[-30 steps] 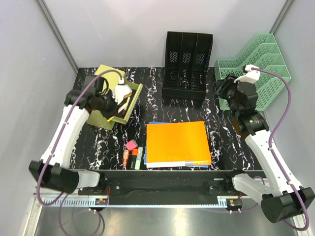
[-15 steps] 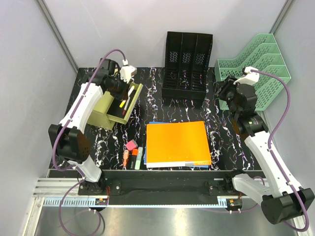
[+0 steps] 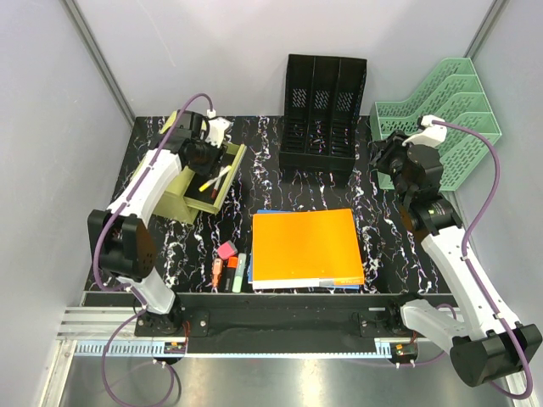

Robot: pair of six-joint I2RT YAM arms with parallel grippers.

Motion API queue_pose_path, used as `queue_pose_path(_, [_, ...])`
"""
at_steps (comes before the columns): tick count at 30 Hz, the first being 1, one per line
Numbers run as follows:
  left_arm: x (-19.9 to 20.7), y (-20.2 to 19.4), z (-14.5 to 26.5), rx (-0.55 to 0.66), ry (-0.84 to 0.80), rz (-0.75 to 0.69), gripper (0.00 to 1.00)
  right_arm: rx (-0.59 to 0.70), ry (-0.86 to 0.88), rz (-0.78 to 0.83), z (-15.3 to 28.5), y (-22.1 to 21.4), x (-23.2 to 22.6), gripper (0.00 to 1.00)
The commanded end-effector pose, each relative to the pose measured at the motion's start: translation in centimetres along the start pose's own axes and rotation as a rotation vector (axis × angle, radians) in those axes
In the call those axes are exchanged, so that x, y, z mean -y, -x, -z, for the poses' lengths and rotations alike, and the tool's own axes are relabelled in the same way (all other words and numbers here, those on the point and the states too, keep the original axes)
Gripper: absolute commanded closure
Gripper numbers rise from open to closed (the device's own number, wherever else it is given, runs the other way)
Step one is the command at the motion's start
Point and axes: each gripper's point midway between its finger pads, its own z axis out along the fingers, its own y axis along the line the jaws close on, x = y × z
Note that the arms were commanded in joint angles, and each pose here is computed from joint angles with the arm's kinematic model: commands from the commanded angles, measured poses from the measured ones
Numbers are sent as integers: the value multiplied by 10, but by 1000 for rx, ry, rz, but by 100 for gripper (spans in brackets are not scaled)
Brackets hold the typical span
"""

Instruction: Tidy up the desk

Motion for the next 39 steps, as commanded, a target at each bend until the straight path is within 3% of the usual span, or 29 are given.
queue_pose_path(1, [-15,33,27,139,89,12,46,40,42,-26,0,15,-15,55])
queue_pose_path(8, [-25,84,122,386,173,2,35,-78,143,-27,-10,-21,-55,56])
queue_pose_path(12, [-70,82,154,442,293,64,34,-220,254,41,-14,-70,-116,56])
queue_pose_path(17, [-110,43,125,333,351,154,36,-428,368,93,-22,-150,-183,57])
queue_pose_path(21, [-134,14,107,293,397,209,37,-555,394,85,-36,-202,-202,57])
queue_pose_path(30, [-158,-19,74,234,390,276,40,-674,426,87,-65,-262,-237,57])
queue_pose_path(39, [-151,-43,51,175,336,254,42,-793,476,59,-86,-323,-276,58])
